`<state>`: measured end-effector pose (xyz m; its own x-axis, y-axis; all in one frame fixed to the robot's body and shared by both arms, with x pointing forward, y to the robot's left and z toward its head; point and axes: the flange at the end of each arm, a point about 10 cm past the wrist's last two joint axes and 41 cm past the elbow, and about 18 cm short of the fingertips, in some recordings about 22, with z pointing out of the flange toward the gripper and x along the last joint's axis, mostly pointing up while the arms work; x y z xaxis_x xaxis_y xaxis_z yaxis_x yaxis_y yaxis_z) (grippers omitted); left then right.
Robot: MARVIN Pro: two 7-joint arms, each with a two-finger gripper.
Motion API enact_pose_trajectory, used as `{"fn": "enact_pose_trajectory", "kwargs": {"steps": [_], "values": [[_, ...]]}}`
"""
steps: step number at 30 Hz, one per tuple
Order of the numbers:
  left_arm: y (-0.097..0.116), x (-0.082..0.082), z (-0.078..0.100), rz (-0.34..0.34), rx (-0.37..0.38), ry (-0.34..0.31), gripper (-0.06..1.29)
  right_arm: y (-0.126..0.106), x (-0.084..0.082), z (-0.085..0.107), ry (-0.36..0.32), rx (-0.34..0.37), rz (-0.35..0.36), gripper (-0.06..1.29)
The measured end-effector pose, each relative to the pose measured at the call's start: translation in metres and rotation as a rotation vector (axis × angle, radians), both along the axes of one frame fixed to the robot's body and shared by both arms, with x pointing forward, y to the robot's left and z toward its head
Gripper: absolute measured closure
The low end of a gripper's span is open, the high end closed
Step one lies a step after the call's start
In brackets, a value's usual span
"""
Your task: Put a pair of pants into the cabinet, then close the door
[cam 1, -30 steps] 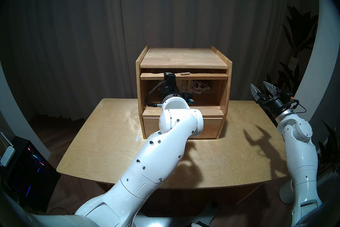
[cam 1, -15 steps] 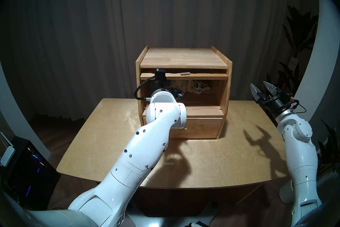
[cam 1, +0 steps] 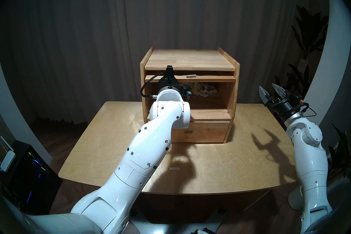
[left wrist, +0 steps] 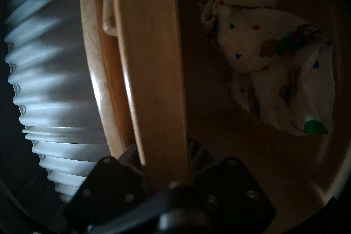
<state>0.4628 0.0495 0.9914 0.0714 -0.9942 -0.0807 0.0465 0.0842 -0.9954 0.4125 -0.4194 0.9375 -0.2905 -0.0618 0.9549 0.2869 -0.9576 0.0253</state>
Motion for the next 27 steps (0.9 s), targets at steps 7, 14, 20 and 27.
{"fn": "enact_pose_trajectory", "kwargs": {"steps": [7,14,20,27], "values": [[0.001,-0.022,-0.004,-0.002,-0.035,-0.024,1.0,0.0,0.0,0.0,0.0,0.0,-0.001,-0.02],[0.0,-0.05,-0.011,0.002,-0.048,-0.042,1.01,0.0,0.0,0.0,-0.001,0.001,-0.001,-0.02],[0.002,-0.07,-0.015,0.012,-0.057,-0.047,1.01,0.0,0.0,0.0,-0.001,0.001,-0.001,-0.02],[0.009,-0.095,-0.018,0.029,-0.07,-0.045,1.02,0.0,0.0,0.0,-0.001,0.001,-0.002,-0.02]]}}
